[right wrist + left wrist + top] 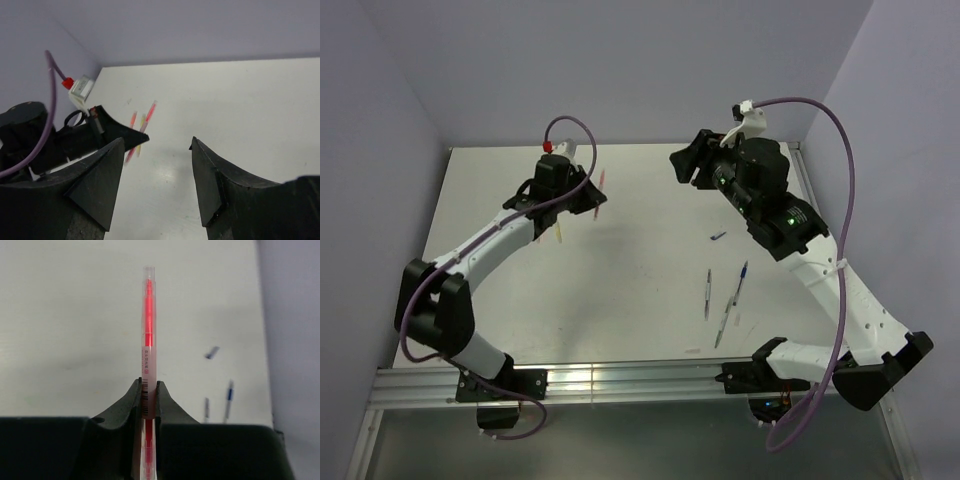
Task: Insert the pens into the pen caps
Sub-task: Place the pen at the center of the board.
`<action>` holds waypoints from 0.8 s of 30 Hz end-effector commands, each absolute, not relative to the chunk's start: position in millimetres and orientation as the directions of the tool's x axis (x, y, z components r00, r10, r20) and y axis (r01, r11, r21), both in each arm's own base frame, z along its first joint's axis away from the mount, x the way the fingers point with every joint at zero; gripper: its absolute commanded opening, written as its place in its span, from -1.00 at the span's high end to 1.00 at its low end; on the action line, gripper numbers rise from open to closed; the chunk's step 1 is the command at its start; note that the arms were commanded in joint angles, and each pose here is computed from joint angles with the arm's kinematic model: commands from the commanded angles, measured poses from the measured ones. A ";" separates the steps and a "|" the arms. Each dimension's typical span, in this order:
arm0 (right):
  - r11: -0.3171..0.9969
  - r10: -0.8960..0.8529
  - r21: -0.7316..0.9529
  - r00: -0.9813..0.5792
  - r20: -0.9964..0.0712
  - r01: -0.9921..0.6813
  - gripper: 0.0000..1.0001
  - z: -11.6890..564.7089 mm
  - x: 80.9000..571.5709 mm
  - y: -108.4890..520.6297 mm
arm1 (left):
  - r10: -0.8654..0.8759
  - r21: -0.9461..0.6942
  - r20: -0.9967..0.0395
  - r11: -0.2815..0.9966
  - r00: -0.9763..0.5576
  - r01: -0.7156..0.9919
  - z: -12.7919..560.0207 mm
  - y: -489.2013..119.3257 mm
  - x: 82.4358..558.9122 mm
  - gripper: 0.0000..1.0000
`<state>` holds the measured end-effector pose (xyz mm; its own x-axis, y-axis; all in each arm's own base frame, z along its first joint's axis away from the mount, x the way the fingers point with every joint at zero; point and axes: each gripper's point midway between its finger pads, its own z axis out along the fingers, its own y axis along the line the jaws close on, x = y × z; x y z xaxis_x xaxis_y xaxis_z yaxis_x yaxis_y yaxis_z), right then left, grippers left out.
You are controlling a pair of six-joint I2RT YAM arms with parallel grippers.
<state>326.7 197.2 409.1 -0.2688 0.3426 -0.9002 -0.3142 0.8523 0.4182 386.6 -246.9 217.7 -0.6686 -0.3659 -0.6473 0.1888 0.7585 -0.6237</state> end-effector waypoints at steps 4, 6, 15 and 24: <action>0.860 0.336 0.426 -0.317 -0.887 -0.281 -0.22 386.0 326.4 193.9 | -0.415 -0.439 -0.651 0.889 -0.635 -0.131 141.5 -196.5 433.5 0.99; 0.862 0.329 0.423 -0.327 -0.886 -0.279 -0.22 378.2 326.0 193.8 | -0.405 -0.400 -0.662 0.902 -0.631 -0.161 129.4 -188.1 439.6 0.99; 0.867 0.290 0.411 -0.385 -0.876 -0.282 -0.21 350.9 330.1 199.8 | -0.337 -0.237 -0.632 0.941 -0.698 -0.241 67.3 -165.6 453.0 0.99; 0.867 0.284 0.410 -0.397 -0.873 -0.282 -0.21 344.0 332.6 200.3 | -0.295 -0.128 -0.601 0.953 -0.743 -0.275 37.3 -148.9 451.9 0.96</action>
